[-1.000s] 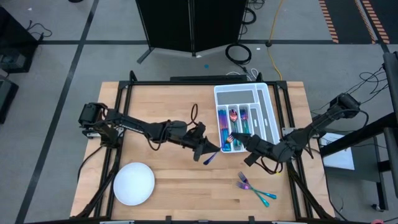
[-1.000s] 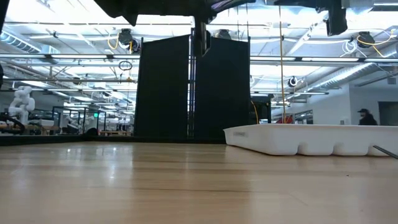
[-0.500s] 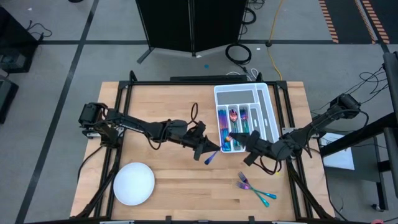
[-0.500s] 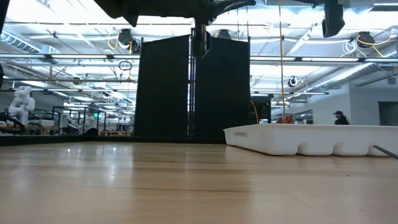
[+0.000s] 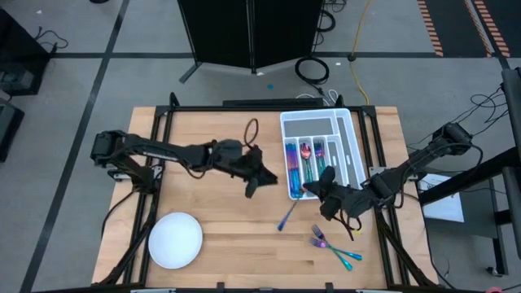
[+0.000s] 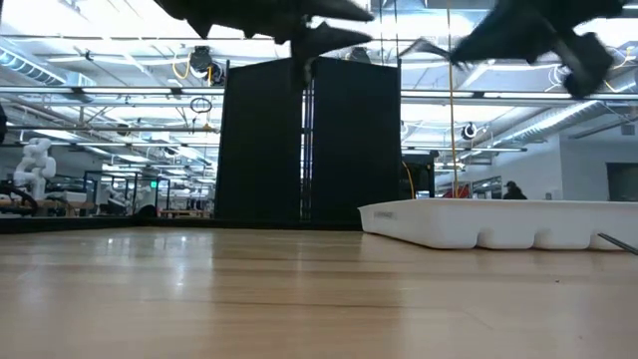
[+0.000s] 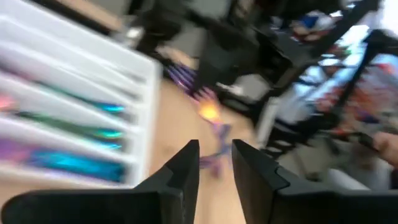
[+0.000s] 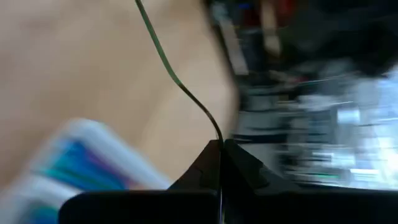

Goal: Sort silverware
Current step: Put the blue fork into the utensil organizer

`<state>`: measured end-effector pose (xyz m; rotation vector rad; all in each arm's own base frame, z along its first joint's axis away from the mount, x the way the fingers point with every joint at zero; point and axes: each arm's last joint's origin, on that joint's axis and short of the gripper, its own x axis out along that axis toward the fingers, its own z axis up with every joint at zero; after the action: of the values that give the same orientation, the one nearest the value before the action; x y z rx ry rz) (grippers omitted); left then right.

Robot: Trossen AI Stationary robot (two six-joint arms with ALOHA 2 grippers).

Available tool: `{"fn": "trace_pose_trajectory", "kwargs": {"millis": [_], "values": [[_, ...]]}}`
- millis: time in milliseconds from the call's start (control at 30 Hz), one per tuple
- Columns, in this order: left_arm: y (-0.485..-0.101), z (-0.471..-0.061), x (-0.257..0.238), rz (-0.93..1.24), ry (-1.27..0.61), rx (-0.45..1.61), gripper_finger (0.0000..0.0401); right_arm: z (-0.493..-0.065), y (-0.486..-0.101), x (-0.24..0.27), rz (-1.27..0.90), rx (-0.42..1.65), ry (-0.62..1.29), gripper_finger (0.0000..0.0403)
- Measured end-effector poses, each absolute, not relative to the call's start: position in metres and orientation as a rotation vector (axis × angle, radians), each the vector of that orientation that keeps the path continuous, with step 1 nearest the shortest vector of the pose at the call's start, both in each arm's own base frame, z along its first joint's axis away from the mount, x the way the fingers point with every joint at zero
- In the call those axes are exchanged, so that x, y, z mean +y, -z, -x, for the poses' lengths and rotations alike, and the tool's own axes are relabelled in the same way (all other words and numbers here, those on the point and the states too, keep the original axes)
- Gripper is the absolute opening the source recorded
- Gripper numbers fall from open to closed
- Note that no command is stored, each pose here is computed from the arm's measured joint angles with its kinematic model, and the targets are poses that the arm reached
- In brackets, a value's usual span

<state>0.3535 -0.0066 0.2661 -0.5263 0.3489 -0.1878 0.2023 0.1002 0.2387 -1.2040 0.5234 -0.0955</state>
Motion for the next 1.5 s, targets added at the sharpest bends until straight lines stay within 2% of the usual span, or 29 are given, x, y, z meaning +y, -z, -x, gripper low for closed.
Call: {"fn": "trace_pose_trajectory", "kwargs": {"millis": [100, 200, 400, 667, 900, 1100, 1500], "values": [[-0.267, -0.345, 0.008, 0.505, 0.073, 0.400, 0.0100, -0.200, -0.228, 0.096, 0.959, 0.584, -0.014, 0.0000], [-0.266, -0.344, 0.014, 0.515, 0.047, 0.404, 0.0101, -0.198, -0.221, 0.088, 0.686, 0.708, -0.072, 0.0000], [-0.260, -0.353, 0.004, 0.546, 0.088, 0.432, 0.0101, -0.199, -0.232, 0.063, 0.169, 0.957, -0.091, 0.0000], [-0.256, -0.399, -0.012, 0.573, 0.260, 0.493, 0.0101, -0.203, -0.250, 0.040, -0.231, 1.073, -0.224, 0.0000], [-0.236, -0.439, -0.015, 0.637, 0.378, 0.569, 0.0101, -0.202, -0.245, 0.033, -0.300, 1.141, -0.210, 0.0000], [-0.209, -0.465, -0.016, 0.669, 0.395, 0.635, 0.0101, -0.214, -0.230, 0.034, -0.315, 1.211, -0.182, 0.0000], [-0.169, -0.478, -0.017, 0.652, 0.348, 0.743, 0.0101, -0.237, -0.196, 0.037, -0.315, 1.329, -0.155, 0.0000]]}}
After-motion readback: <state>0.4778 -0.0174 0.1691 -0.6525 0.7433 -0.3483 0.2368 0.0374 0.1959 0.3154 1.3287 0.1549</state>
